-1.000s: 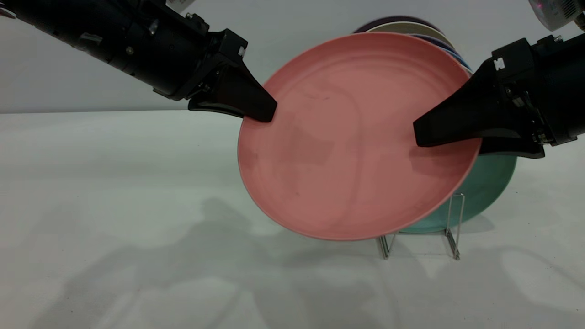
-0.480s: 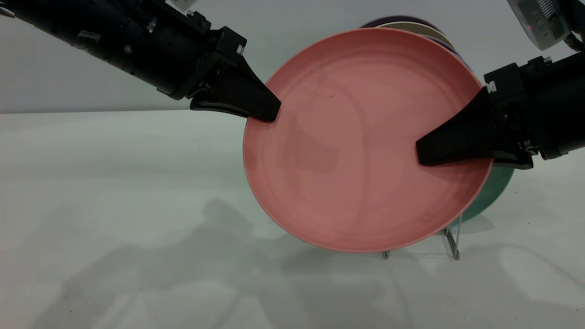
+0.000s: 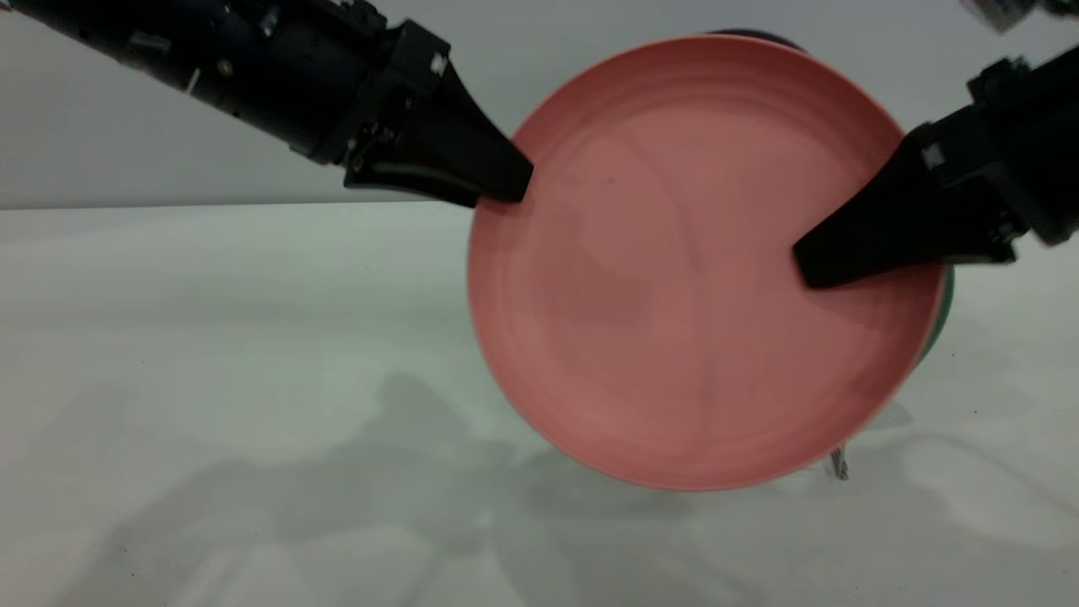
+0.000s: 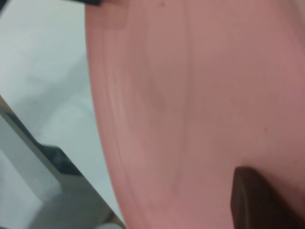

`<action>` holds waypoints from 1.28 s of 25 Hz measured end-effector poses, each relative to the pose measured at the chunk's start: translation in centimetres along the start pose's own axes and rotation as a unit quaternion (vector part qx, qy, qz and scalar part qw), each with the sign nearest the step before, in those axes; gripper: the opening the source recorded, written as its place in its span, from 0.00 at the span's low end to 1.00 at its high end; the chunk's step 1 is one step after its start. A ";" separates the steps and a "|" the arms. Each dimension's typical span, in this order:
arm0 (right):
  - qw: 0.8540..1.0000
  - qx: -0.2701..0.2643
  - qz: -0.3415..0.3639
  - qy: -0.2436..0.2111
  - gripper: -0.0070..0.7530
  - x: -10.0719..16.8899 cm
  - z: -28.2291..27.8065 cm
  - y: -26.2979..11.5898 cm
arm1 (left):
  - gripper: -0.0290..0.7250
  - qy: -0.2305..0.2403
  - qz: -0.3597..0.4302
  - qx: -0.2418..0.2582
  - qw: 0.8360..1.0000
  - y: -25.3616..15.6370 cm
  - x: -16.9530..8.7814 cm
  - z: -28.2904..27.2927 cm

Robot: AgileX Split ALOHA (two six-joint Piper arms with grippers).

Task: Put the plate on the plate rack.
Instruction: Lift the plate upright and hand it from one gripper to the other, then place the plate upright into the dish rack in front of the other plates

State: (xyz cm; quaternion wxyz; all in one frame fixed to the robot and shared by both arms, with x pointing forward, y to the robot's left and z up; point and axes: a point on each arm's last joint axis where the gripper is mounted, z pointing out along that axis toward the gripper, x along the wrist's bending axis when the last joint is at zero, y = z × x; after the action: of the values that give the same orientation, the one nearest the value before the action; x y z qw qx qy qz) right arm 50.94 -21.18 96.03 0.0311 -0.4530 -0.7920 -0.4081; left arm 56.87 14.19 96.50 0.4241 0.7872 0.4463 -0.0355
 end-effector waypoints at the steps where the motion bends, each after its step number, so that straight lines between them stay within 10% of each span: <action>1: 1.000 0.005 -0.013 -0.006 0.14 0.0 -0.3 0.3 | 0.58 0.000 0.002 -0.003 1.000 0.1 -0.1 -0.2; 20: 0.957 0.049 -0.222 -0.179 0.14 -0.2 -5.1 3.1 | 0.70 0.034 -0.034 -0.022 0.999 0.6 2.5 -3.0; 32: 0.912 0.044 -0.352 -0.203 0.14 2.1 -4.6 4.1 | 0.70 0.013 -0.048 -0.029 0.998 0.7 2.5 -3.5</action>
State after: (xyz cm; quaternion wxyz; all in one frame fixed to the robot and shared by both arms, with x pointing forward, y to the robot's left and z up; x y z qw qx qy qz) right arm 51.24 -21.74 102.47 -0.2563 -0.2158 -0.9066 -0.2564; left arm 57.72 18.14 98.11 0.4392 0.7526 0.4894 -0.0327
